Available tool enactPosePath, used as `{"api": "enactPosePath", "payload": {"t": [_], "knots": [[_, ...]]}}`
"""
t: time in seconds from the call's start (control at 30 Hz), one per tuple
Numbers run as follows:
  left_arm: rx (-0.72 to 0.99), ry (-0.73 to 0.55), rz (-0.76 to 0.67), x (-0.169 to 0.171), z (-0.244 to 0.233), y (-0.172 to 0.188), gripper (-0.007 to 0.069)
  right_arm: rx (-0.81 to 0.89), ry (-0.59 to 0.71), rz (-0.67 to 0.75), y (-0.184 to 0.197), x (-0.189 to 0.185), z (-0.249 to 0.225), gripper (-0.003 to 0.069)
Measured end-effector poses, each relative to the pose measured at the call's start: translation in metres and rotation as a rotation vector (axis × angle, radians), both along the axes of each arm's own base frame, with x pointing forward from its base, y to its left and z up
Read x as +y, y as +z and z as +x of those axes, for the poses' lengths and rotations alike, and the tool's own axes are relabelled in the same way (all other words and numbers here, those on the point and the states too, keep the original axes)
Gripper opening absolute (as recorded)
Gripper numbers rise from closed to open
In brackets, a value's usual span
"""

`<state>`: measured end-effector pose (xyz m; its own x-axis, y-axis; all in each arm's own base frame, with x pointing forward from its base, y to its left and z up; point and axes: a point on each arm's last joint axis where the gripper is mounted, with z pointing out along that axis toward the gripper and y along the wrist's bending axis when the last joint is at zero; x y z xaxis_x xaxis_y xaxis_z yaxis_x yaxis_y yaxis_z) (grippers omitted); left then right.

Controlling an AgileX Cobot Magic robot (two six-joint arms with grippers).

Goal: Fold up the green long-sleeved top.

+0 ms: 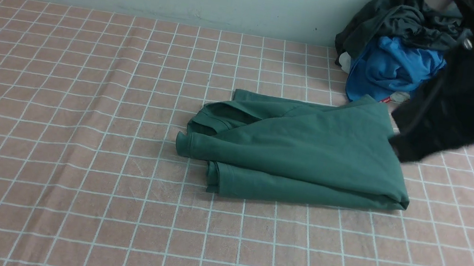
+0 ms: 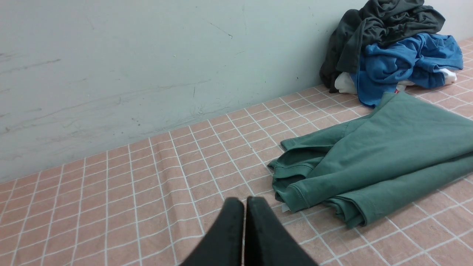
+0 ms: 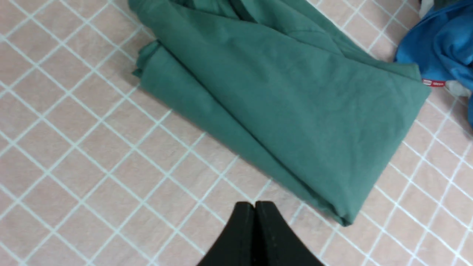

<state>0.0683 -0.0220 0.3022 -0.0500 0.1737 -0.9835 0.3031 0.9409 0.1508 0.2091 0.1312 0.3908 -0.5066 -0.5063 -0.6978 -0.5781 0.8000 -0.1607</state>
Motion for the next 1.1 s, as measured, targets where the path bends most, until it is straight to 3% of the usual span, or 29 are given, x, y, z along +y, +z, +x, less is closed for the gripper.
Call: {"api": "enactPosePath", "payload": {"t": [0.07, 0.27, 0.43, 0.63, 0.87, 0.97, 1.1], "knots": [[0.0, 0.0, 0.0, 0.0, 0.0, 0.0, -0.0003, -0.059, 0.014, 0.064, -0.009, -0.01, -0.018, -0.0013], [-0.001, 0.0, 0.0, 0.0, 0.0, 0.0, -0.0003, -0.469, 0.072, 0.359, -0.065, -0.051, -0.088, -0.0013], [-0.001, 0.0, -0.001, 0.0, 0.0, 0.0, -0.0003, -0.657, 0.103, 0.504, -0.123, -0.068, -0.118, -0.0013], [-0.001, 0.0, -0.001, 0.0, 0.0, 0.0, -0.0003, -0.629, 0.099, 0.524, -0.18, -0.08, -0.138, -0.0013], [-0.003, 0.0, -0.004, 0.0, 0.0, 0.0, -0.0003, -0.43, 0.043, 0.442, -0.201, -0.085, -0.14, -0.0013], [-0.004, 0.0, -0.004, 0.0, 0.0, 0.0, -0.0003, -0.407, -0.056, 0.454, -0.204, -0.095, -0.146, -0.0013], [-0.006, 0.0, -0.005, 0.0, 0.0, 0.0, -0.0003, -0.505, -0.232, 0.457, -0.202, -0.111, -0.153, -0.0013]]}}
